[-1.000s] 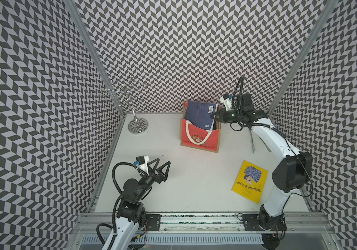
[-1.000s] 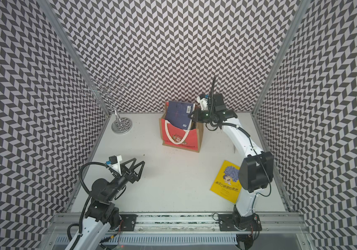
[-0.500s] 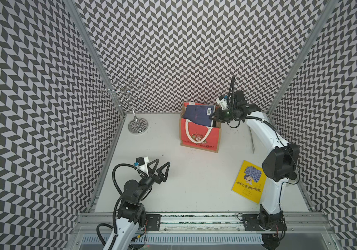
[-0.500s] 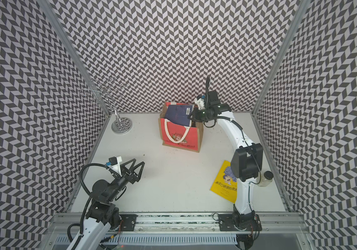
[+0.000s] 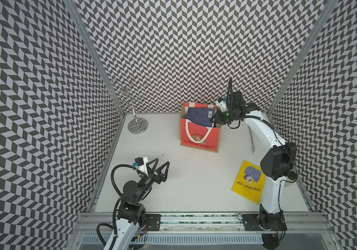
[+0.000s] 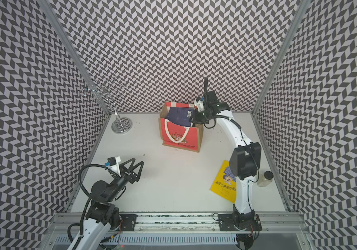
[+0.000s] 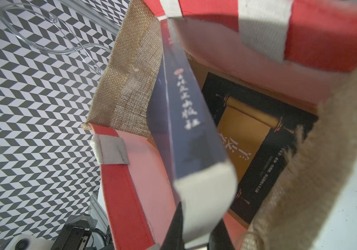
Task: Put the books into the canvas bag
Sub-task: Place the book in the canvas bag.
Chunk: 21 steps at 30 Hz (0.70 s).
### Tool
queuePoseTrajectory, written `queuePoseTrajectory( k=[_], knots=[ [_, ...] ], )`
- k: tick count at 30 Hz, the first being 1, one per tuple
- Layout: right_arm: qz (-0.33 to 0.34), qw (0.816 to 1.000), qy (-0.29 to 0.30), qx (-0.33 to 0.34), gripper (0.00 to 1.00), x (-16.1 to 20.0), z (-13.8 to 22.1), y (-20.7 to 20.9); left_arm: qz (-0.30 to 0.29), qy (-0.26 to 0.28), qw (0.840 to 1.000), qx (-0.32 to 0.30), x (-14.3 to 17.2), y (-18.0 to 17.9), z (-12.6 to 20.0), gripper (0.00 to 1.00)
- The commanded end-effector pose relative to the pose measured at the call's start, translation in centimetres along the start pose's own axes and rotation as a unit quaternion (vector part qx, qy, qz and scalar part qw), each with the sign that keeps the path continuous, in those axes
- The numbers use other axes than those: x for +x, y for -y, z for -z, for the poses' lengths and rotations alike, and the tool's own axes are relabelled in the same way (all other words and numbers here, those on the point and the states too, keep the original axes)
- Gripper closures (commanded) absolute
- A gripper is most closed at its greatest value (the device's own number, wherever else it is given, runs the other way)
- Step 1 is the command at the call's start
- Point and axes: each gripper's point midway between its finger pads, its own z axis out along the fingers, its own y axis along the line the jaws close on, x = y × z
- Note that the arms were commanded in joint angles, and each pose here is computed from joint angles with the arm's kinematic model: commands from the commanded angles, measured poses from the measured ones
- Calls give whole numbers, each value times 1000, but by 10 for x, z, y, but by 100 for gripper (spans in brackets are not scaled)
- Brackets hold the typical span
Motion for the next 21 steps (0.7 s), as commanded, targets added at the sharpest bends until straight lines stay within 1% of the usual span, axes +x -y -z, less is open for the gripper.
queuePoseTrajectory(
  k=[1,3,4,5,7,10,12,13,15,17,20,21],
  knots=[
    [11,1000,-15,-21,100,12,7,-17,-5,10,1000,3,-1,-1,1,0],
    [11,1000,-12,-7,100,7,2,-12,-5,13,1000,2,-1,-1,2,0],
    [11,1000,-9,3,97,4,-1,-9,-4,14,1000,3,-2,-1,2,0],
    [12,1000,-3,13,92,0,-2,-7,-5,13,1000,4,-2,0,2,0],
    [10,999,10,30,89,-11,-3,-3,-7,12,1000,3,-3,0,2,0],
    [16,999,28,40,69,-22,-3,-3,-11,12,1000,1,-5,1,2,0],
    [17,998,36,47,53,-26,-3,-1,-11,13,1000,1,-6,1,1,0],
    [18,998,40,51,49,-28,-3,1,-10,13,1000,2,-6,2,1,0],
    [19,997,49,59,42,-32,-1,2,-9,13,1000,4,-7,3,1,0],
    [21,996,64,66,39,-37,4,2,-10,13,1000,5,-8,4,0,0],
    [35,991,102,80,32,-52,20,-3,-12,10,1000,10,-8,6,-1,0],
    [38,988,116,90,31,-57,26,-2,-12,8,1000,11,-8,6,-1,0]
  ],
)
